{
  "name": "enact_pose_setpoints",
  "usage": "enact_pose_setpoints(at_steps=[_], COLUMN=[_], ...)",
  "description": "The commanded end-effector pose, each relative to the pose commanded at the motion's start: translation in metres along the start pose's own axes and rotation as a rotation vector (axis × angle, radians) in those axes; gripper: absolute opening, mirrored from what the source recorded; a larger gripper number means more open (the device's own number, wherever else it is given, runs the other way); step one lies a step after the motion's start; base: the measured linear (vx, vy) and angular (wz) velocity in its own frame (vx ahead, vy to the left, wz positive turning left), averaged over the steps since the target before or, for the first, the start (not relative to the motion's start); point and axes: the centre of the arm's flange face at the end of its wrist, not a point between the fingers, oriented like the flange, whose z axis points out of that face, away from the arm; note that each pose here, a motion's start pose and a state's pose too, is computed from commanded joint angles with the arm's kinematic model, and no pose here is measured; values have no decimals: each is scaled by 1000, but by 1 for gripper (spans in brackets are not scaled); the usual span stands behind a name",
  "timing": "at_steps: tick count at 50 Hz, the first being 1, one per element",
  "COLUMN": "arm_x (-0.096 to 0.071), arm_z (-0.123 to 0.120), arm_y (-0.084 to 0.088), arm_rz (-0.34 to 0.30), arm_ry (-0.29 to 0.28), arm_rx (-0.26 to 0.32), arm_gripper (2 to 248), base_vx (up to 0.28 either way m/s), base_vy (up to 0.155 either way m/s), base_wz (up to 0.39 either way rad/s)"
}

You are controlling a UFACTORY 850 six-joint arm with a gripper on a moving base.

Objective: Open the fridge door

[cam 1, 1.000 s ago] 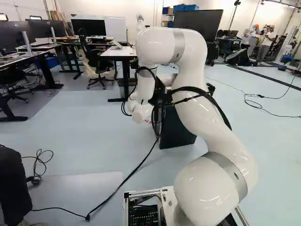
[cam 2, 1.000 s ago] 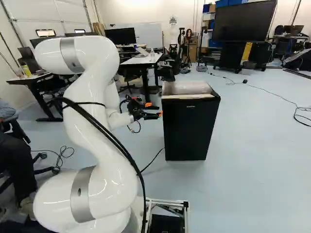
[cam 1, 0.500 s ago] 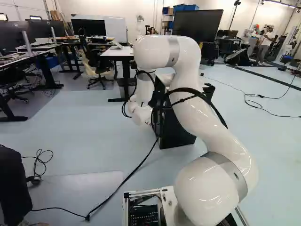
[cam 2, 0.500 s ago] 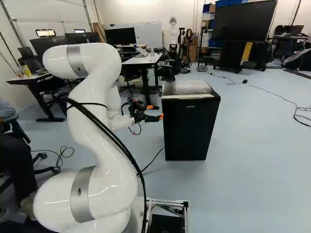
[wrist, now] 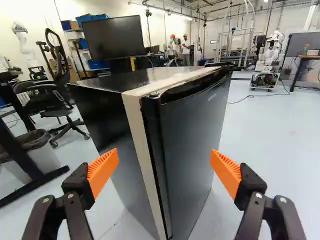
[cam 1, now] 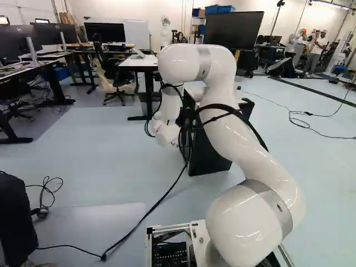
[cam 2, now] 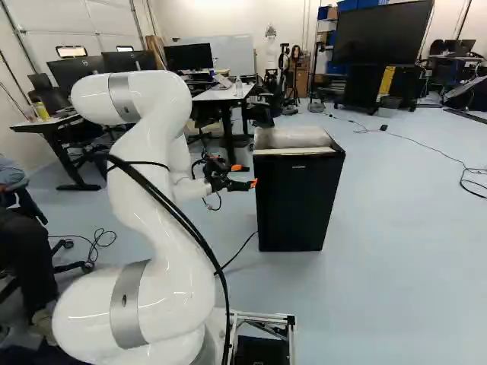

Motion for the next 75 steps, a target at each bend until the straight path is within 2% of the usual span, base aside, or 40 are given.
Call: enact_pose_setpoints(at_steps=[75], arm_x=[-2], arm_z=[23], arm_y=[-10], arm_rz=[60], arm_ry=[18], arm_rx=[-116], arm_gripper=[247], base_vx=[0], base_vy=[0], base_wz=[0])
